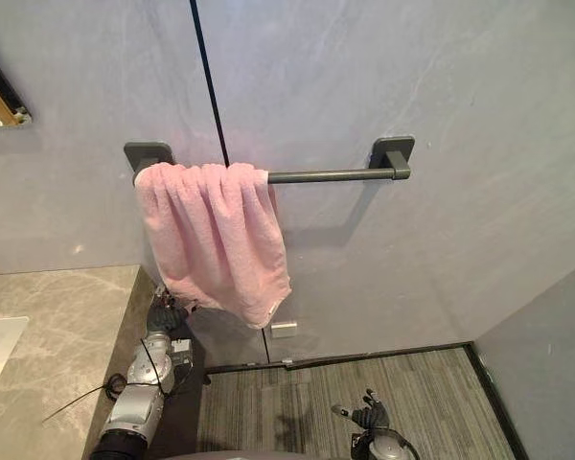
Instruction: Organize washtable
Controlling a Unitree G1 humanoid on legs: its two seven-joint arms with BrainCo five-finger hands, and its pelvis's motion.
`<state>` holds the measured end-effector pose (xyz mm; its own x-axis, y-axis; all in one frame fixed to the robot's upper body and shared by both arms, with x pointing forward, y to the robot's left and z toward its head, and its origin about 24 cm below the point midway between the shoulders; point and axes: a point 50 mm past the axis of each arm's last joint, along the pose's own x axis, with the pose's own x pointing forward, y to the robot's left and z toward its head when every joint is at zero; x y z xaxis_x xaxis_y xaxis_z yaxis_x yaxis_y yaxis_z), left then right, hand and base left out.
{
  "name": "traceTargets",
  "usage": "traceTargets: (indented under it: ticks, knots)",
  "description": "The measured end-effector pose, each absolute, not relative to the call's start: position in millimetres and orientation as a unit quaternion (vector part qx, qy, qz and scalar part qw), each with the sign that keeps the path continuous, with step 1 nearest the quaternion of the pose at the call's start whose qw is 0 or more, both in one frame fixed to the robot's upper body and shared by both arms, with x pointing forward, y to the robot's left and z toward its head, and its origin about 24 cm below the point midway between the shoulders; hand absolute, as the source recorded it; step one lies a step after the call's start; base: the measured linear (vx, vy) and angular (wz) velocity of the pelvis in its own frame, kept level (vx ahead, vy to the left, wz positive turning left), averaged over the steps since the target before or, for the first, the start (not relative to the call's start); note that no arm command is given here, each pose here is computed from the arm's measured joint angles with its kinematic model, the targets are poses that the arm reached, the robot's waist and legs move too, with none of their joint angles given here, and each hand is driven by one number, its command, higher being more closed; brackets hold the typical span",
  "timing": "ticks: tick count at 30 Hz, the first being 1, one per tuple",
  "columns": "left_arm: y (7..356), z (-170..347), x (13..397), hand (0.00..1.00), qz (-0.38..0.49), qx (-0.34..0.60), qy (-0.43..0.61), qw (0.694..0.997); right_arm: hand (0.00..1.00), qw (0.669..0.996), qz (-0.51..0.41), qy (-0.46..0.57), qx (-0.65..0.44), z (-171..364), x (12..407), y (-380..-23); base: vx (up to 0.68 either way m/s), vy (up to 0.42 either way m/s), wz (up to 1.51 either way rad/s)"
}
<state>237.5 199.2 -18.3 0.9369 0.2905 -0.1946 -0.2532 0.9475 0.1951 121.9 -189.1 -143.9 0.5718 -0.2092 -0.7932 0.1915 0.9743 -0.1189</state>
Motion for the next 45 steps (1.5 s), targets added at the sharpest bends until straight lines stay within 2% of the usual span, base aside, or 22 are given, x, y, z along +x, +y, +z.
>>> traceTargets:
  ticks: [6,11,17,23,32,45]
  knots:
    - [196,-13,245,1.00,0.118,0.087,0.100,0.984,0.00,0.896,-0.108,0.430,-0.010,-138,130,-191,-0.01,-0.007,-0.05]
    - [198,-11,246,1.00,0.119,0.084,0.097,0.985,0.00,0.920,-0.105,0.377,-0.018,-121,151,-195,-0.01,-0.012,-0.05]
    - [198,-4,248,1.00,0.119,0.083,0.080,0.986,0.00,0.967,-0.094,0.238,-0.017,-72,190,-192,-0.01,-0.003,-0.02]
    - [194,11,251,1.00,0.115,0.077,0.043,0.989,0.00,0.988,-0.064,0.137,-0.019,-33,210,-180,-0.01,-0.001,0.00]
    - [172,18,253,1.00,0.075,0.050,0.020,0.996,0.00,0.999,0.014,0.028,-0.008,14,236,-157,-0.01,-0.007,-0.04]
    - [149,24,253,1.00,0.032,0.018,0.001,0.999,0.00,0.995,0.098,-0.032,0.008,42,259,-122,-0.04,-0.010,0.07]
